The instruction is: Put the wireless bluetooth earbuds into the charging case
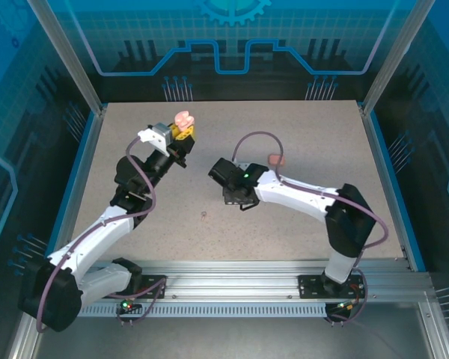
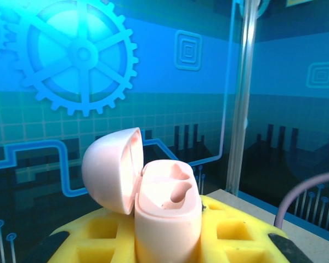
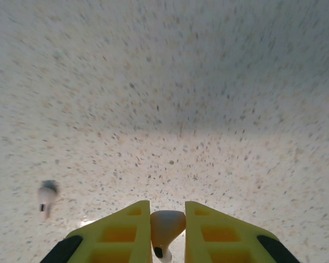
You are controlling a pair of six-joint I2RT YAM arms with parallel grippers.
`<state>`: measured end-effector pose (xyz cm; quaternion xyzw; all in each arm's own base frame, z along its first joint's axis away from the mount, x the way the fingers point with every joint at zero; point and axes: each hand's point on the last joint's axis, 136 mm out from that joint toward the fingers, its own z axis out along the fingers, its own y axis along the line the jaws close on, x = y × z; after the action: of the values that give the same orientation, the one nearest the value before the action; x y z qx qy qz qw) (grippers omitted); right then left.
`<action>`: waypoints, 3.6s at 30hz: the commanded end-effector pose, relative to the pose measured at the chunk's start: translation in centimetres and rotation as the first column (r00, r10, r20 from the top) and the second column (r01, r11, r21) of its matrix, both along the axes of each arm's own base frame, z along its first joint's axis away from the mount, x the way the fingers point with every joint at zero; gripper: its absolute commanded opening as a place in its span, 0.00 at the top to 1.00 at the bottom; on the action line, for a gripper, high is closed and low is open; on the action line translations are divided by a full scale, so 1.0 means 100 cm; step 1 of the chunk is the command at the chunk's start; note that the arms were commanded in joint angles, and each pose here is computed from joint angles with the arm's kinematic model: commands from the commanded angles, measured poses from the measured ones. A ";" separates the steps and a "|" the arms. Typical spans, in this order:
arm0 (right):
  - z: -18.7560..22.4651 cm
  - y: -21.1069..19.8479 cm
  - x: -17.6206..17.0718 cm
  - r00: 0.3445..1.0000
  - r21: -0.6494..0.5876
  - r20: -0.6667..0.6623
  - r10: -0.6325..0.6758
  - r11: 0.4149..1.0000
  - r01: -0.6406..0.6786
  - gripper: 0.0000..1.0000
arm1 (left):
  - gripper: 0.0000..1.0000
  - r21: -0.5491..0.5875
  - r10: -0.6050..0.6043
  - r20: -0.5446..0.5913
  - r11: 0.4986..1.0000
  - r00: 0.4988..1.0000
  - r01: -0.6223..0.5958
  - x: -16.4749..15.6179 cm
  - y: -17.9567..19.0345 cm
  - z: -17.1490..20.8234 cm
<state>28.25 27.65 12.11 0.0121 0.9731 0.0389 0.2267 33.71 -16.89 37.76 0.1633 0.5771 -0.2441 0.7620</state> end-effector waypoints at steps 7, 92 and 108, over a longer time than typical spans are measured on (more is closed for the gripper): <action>0.135 -0.044 0.034 0.951 0.115 0.309 0.023 0.991 -0.061 0.81 | 1.00 0.028 -0.164 0.092 0.986 0.982 0.162 -0.021 -0.038 0.031; 0.293 0.011 0.027 0.689 0.260 0.662 0.295 0.772 -0.580 0.65 | 1.00 0.174 -0.259 0.123 0.956 0.958 0.236 -0.022 -0.097 0.029; 0.364 -0.060 0.013 0.706 0.411 0.707 0.037 0.791 -0.454 0.30 | 1.00 0.150 -0.194 0.102 0.973 0.976 0.178 -0.012 -0.090 0.019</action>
<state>30.34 23.83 48.45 -0.1176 0.7555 0.3508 0.5407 32.59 -26.53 37.67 0.3019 0.5528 -0.2755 0.7262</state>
